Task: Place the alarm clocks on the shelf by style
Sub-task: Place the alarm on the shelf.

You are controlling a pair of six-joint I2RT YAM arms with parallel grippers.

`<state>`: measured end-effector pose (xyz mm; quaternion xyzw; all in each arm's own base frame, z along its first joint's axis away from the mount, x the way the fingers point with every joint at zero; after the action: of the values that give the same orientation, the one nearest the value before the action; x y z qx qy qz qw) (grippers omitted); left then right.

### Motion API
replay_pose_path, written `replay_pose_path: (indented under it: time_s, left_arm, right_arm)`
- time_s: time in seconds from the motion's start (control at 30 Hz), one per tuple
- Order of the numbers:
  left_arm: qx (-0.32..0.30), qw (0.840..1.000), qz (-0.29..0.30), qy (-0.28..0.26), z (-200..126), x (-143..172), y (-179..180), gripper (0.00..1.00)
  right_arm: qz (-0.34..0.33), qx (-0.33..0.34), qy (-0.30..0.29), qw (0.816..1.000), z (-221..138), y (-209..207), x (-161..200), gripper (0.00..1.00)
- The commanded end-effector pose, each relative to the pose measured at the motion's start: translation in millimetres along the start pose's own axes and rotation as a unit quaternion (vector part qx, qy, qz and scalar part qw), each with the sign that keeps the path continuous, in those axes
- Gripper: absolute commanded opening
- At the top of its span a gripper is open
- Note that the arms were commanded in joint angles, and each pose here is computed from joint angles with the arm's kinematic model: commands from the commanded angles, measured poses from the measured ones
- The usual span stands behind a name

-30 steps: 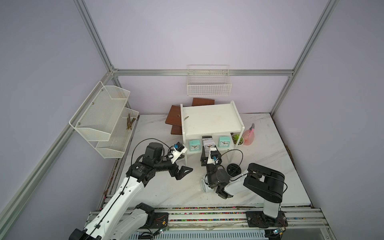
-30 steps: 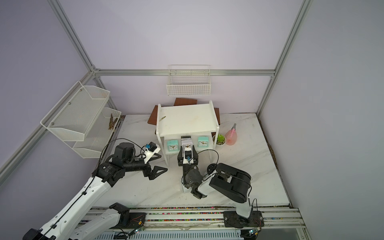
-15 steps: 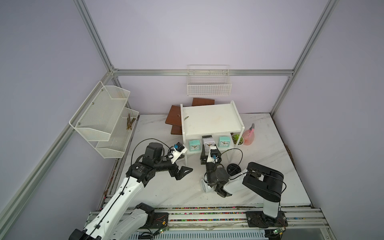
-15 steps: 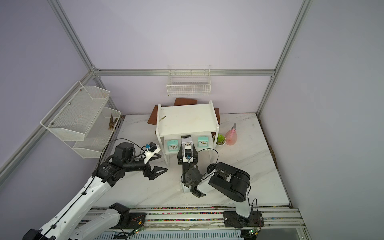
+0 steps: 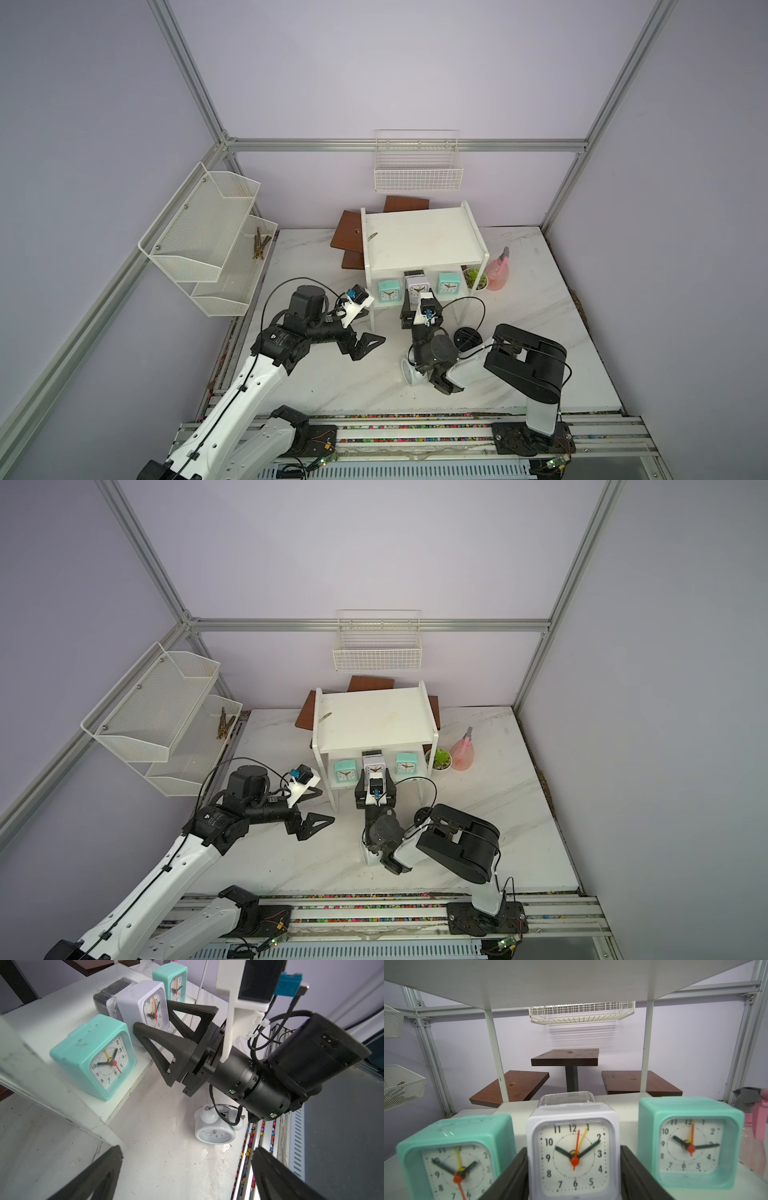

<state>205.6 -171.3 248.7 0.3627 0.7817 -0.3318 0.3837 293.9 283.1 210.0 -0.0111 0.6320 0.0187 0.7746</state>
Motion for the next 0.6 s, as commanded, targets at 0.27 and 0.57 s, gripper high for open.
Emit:
replay_pose_path:
  time_s: [0.27,0.57]
  left_arm:
    - [-0.001,1.000,0.014,-0.008,-1.3,0.3,0.2,1.00]
    - [0.000,1.000,0.013,-0.008,-0.7,0.8,0.5,1.00]
  right_arm:
    - [0.024,0.002,-0.017,1.000,-2.0,-5.8,-9.4,0.76]
    - [0.035,-0.016,-0.028,0.999,-10.5,-8.9,-25.9,0.82]
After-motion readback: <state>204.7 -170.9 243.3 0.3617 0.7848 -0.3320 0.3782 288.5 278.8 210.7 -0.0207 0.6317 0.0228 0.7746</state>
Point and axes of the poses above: each gripper's point midway between its finger pads, its own z axis out along the fingers, its own y axis along the line the jaws close on, x = y × z, the point moved 3 cm from there along -z, back along the fingers, and after that the axes turned 4 degrees about -z, right-handed, at the moved point
